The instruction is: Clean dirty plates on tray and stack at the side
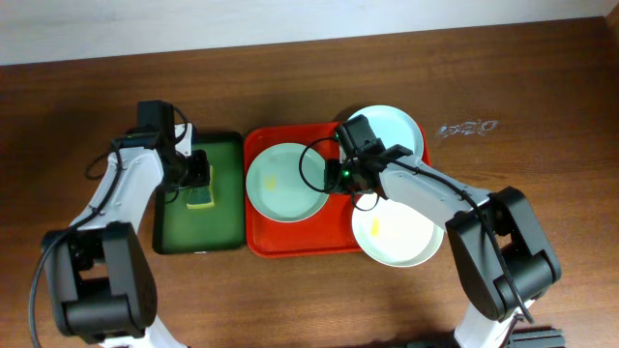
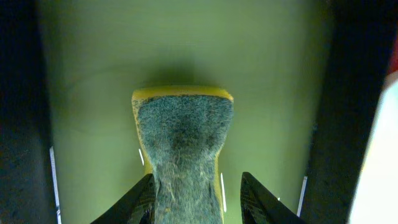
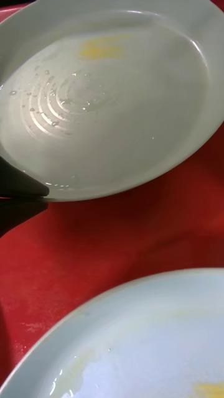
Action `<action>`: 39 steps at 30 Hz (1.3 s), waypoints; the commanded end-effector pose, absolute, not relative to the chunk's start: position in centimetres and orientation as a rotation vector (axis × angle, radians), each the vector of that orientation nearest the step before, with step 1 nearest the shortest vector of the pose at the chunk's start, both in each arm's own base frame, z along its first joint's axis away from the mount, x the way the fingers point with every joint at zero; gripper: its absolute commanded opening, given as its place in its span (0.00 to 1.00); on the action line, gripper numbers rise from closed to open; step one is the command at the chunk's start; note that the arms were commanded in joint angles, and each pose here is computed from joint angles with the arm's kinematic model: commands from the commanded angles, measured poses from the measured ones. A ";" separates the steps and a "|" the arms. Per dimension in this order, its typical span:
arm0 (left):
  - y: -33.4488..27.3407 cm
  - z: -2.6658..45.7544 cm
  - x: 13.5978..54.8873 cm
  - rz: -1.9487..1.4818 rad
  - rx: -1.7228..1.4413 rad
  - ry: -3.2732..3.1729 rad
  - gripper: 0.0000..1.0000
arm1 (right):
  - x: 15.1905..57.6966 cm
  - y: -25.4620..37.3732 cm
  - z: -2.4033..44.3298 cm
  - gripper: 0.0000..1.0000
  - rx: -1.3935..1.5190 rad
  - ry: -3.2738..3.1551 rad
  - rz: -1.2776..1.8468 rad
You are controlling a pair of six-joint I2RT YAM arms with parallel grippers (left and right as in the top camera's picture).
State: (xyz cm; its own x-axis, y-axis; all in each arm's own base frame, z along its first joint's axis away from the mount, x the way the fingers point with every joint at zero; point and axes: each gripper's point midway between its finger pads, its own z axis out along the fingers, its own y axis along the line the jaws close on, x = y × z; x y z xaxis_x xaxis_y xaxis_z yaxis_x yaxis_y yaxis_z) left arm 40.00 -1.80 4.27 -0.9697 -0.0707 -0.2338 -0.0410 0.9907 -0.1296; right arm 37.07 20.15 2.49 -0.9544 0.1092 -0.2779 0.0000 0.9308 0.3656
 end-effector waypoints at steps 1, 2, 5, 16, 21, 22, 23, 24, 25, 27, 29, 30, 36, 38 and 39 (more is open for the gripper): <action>-1.8 2.6 39.6 -0.166 -0.071 2.936 0.39 | 37.0 20.3 2.3 0.04 0.069 2.797 0.511; -1.8 2.5 39.5 -0.162 -0.071 2.941 0.38 | 37.0 20.3 2.3 0.04 0.069 2.797 0.511; -1.4 1.5 39.3 -0.127 -0.077 2.968 0.38 | 37.0 20.3 2.3 0.04 0.069 2.797 0.511; -1.9 1.6 39.2 -0.128 -0.050 3.004 0.00 | 36.3 19.9 2.1 0.04 0.079 2.832 0.492; -1.9 8.1 41.2 -0.129 -0.041 2.879 0.00 | 36.2 19.0 3.7 0.04 0.098 2.847 0.477; -2.0 9.0 41.4 -0.129 -0.037 2.857 0.00 | 36.2 19.0 3.9 0.04 0.098 2.852 0.474; -2.1 10.3 41.4 -0.129 -0.024 2.826 0.00 | 36.2 19.0 4.1 0.04 0.086 2.855 0.467; -2.4 11.1 41.3 -0.126 0.014 2.810 0.00 | 36.3 18.9 4.1 0.05 0.077 2.851 0.462; -2.7 11.6 41.1 -0.123 0.053 2.800 0.00 | 36.4 18.9 4.1 0.21 0.062 2.847 0.459; -3.6 12.0 40.8 -0.127 0.089 2.801 0.00 | 36.5 19.0 4.2 0.37 0.062 2.841 0.462; -4.7 11.8 40.5 -0.134 0.130 2.808 0.00 | 36.5 19.0 4.2 0.36 0.060 2.840 0.463; -5.4 11.8 40.4 -0.137 0.154 2.807 0.00 | 36.5 19.0 4.1 0.33 0.061 2.842 0.462; -6.2 11.8 40.3 -0.011 0.202 2.803 0.00 | 36.5 19.0 3.1 0.24 0.062 2.852 0.457; -6.5 11.8 40.2 -0.029 0.206 2.806 0.00 | 36.4 19.0 2.4 0.18 0.065 2.866 0.451; -6.9 11.8 40.1 -0.060 0.212 2.808 0.00 | 36.4 19.0 2.1 0.05 0.066 2.874 0.447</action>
